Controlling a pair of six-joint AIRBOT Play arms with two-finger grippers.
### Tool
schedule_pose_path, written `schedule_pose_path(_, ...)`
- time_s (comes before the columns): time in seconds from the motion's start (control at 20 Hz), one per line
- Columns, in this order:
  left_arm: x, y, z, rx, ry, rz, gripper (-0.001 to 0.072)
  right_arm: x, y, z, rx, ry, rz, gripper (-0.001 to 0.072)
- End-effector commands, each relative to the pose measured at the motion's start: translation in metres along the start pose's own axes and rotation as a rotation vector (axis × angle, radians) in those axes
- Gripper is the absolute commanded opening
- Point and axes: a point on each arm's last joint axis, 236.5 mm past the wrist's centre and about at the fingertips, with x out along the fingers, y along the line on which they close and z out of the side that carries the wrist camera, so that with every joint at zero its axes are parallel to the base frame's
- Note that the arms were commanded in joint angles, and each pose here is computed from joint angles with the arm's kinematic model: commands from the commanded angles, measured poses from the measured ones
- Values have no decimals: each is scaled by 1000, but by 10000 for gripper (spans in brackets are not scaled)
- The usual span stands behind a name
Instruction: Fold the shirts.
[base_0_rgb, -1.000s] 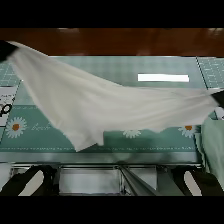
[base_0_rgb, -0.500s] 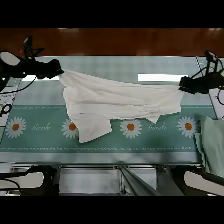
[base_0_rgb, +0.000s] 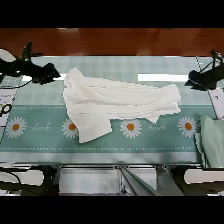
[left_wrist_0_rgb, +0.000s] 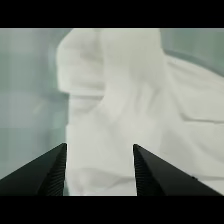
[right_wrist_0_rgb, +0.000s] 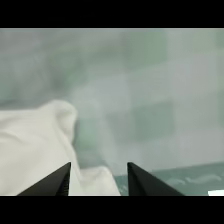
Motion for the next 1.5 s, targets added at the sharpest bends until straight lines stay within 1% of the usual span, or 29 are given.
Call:
schedule_pose_path(0.0, -29, 47, -42, -109, 112, 28, 507, -20, -67, -46, 118, 116, -89, 410)
schedule_pose_path(0.1, -26, 60, -77, -156, 141, 11, 506, -10, -84, -77, 194, 96, -77, 410)
schedule_pose_path(0.2, -15, 45, -112, -192, 163, -112, 506, 7, -80, -106, 234, 57, -16, 410)
schedule_pose_path(0.25, -9, 36, -125, -212, 170, -172, 506, 14, -71, -117, 249, 39, 32, 410)
schedule_pose_path(0.4, 7, 30, -135, -345, 169, -229, 506, 20, -27, -136, 265, -1, 224, 410)
schedule_pose_path(0.45, 10, 27, -135, -361, 169, -246, 506, 18, -13, -139, 254, 0, 277, 410)
schedule_pose_path(0.55, 17, 25, -140, -361, 197, -248, 506, 14, 0, -146, 227, 22, 326, 410)
schedule_pose_path(0.8, 44, 9, -167, -340, 320, -252, 505, 14, 0, -149, 220, 31, 327, 410)
schedule_pose_path(1.05, 58, 11, -172, -368, 346, -234, 505, 14, 1, -150, 218, 36, 328, 410)
schedule_pose_path(1.3, 75, -13, -195, -294, 425, -227, 505, 15, -2, -144, 222, 12, 317, 410)
schedule_pose_path(1.35, 78, -18, -199, -273, 435, -225, 489, 15, -3, -143, 222, 8, 315, 410)
schedule_pose_path(1.4, 79, -23, -199, -231, 437, -231, 291, 16, -7, -140, 223, -7, 300, 410)
schedule_pose_path(1.45, 78, -26, -196, -200, 431, -241, 32, 16, -13, -137, 233, -24, 287, 410)
